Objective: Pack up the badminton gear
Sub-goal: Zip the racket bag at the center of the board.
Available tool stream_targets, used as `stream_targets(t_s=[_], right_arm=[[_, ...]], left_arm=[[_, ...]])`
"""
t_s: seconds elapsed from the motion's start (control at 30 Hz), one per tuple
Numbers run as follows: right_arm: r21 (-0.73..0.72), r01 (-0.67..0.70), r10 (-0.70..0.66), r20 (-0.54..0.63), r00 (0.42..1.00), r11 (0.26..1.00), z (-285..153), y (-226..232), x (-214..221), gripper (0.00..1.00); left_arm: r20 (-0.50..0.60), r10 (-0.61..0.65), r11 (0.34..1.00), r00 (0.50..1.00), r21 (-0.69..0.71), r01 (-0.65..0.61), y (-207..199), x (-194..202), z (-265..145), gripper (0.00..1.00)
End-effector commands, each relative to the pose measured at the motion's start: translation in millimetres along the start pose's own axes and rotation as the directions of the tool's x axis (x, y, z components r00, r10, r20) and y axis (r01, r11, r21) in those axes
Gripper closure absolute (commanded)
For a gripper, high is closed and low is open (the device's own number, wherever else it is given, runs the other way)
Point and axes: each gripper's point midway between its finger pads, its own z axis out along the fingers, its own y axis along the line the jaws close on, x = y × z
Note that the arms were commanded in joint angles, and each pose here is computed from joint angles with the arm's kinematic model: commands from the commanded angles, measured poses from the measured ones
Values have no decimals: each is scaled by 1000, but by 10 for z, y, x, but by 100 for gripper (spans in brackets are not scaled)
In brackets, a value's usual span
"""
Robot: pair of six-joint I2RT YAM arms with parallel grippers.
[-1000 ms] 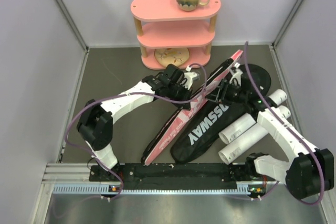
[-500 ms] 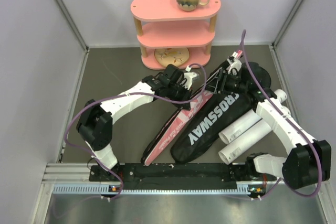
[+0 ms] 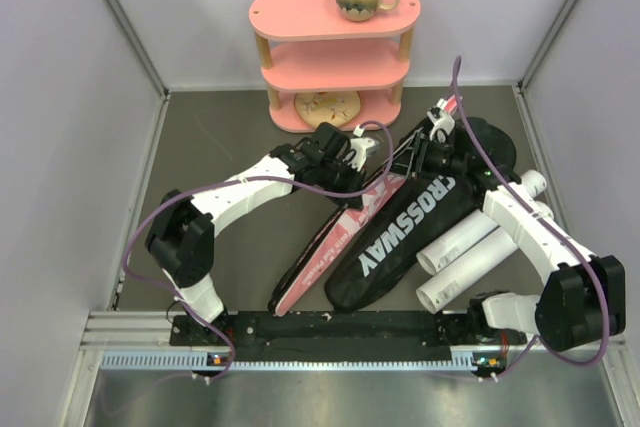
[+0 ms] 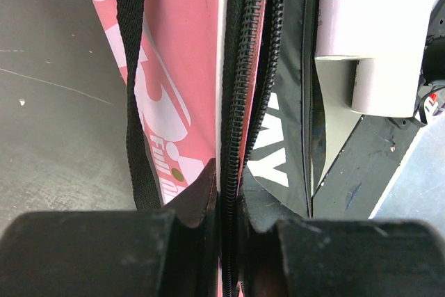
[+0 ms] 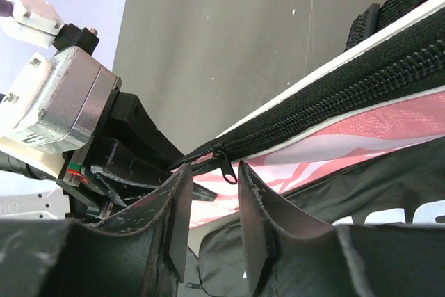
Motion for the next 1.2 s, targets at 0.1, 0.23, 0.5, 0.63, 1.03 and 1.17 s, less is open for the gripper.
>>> stream_targets(t_s=[0.1,0.23,0.5,0.63,1.03,1.17], right_arm=[[-21,34,-33,30,999,999,94,73,-88,73],[2,31,-31,30,999,1000,129,61,-95,72],[91,37,-41,42,998,995,167,54,-98,68],[115,35,-41,51,998,993,184,47,-109,75],[44,108,-109,28,994,993,90,169,-20,100],[-15,161,-161,22,987,987,94,191,50,100]], left_arm=[[120,69,995,990,64,-77,-272,-334,-235,100],[122,70,995,990,63,-79,-286,-347,-241,100],[109,75,996,991,32,-79,-267,-330,-231,100],[110,80,996,991,36,-84,-295,-328,-228,100],[134,28,990,991,133,-46,-355,-380,-344,86],[204,-8,962,979,270,-48,-539,-573,-572,53]])
